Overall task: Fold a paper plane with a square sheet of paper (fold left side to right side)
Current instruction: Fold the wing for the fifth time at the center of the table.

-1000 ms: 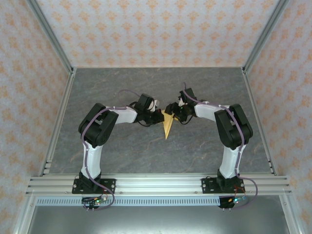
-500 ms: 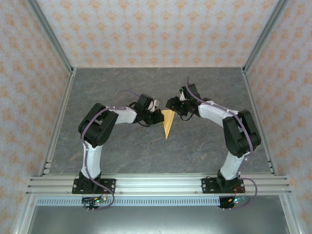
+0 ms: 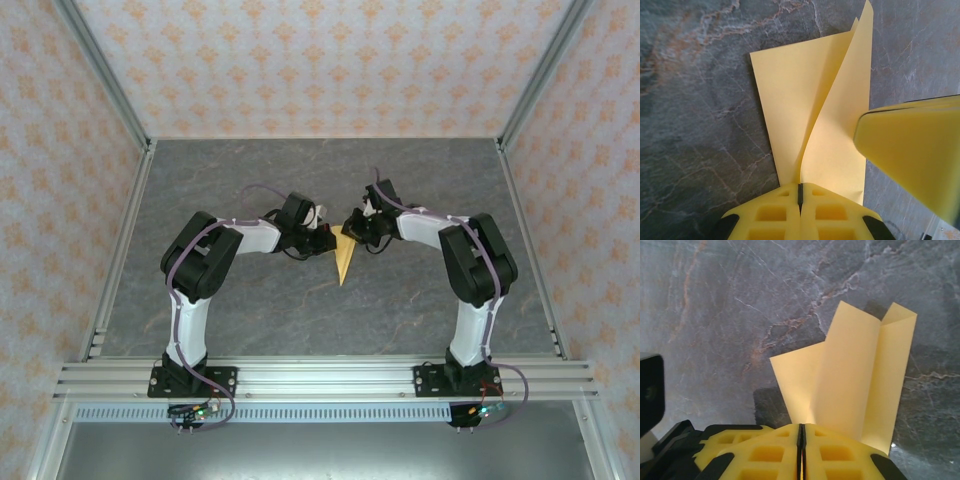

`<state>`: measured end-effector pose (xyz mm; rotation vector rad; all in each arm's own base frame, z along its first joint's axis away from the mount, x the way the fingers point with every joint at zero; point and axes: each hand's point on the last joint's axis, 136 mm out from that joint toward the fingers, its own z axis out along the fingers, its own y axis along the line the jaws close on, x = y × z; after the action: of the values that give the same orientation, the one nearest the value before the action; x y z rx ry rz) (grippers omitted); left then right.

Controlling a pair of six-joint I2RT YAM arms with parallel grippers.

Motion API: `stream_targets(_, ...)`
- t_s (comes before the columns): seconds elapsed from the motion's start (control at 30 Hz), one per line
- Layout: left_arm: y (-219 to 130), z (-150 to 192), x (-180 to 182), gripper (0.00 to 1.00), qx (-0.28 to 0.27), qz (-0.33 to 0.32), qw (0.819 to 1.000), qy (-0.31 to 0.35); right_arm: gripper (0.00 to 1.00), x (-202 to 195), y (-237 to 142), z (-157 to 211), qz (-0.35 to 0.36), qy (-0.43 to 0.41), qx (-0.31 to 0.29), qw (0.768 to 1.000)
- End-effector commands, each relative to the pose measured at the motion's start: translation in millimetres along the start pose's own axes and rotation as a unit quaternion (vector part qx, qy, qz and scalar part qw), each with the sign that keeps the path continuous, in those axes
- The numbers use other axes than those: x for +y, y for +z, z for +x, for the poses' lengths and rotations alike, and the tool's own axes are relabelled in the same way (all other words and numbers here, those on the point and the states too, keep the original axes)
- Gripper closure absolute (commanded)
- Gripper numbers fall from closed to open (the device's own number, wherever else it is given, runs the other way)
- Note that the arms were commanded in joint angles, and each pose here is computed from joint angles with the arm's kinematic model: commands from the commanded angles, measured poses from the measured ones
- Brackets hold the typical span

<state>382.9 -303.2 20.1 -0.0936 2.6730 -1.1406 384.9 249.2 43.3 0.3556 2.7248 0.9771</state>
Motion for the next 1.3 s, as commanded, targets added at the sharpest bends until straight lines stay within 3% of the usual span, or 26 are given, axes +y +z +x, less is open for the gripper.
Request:
stream_targets(0.0,9,14,32,1.00,0.016,-0.040,0.999,-0.021,0.88,4,0,-1,0.006,-0.012,0.002,1.000)
stream_targets(1.27,10,16,31,1.00,0.018,-0.036,0.999,-0.027,0.91,-55,13,27,0.095,0.000,0.034,0.995)
